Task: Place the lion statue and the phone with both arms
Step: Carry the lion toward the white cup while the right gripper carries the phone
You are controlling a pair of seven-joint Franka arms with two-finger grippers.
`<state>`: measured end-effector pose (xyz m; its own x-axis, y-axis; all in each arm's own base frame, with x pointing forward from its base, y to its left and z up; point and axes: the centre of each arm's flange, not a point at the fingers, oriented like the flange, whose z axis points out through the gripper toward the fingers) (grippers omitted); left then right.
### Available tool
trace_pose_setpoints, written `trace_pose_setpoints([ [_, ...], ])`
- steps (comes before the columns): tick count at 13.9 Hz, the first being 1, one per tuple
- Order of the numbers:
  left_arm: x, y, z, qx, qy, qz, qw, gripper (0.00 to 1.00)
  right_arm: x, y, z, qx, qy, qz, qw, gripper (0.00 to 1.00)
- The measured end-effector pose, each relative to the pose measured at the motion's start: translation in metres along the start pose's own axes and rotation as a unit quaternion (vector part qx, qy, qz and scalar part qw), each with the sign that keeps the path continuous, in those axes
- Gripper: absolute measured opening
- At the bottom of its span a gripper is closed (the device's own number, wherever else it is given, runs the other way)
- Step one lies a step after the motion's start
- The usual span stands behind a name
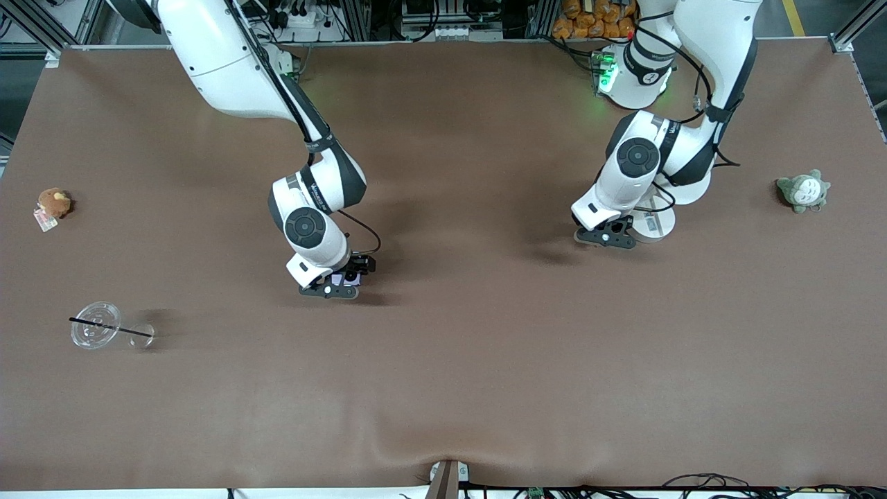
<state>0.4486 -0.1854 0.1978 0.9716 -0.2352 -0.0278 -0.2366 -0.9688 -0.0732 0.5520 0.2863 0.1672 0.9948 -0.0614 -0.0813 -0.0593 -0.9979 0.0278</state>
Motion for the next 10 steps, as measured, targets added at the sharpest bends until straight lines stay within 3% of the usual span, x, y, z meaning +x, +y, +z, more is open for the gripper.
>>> trace_pose_setpoints([
  [1, 0.0, 0.0, 0.0, 0.0, 0.0, 0.0, 1.0, 0.51, 0.0, 0.0, -0.003, 0.0, 0.0, 0.0, 1.0, 0.84],
  [4, 0.004, 0.0, -0.004, -0.001, 0.006, -0.001, 1.0, 0.8, 0.005, 0.003, -0.006, 0.001, 0.005, 0.004, 1.0, 0.84],
  [6, 0.011, 0.0, -0.015, -0.002, 0.016, -0.001, 1.0, 0.99, 0.02, 0.012, -0.027, 0.008, 0.026, 0.015, 1.0, 0.84],
  [8, 0.022, 0.002, -0.032, 0.0, 0.021, 0.0, 1.0, 1.0, 0.046, 0.043, -0.066, 0.014, 0.053, 0.035, 0.998, 0.84],
  [10, 0.037, 0.008, -0.051, 0.0, 0.033, 0.004, 0.999, 1.0, 0.073, 0.098, -0.104, 0.005, 0.057, 0.03, 0.998, 0.84],
])
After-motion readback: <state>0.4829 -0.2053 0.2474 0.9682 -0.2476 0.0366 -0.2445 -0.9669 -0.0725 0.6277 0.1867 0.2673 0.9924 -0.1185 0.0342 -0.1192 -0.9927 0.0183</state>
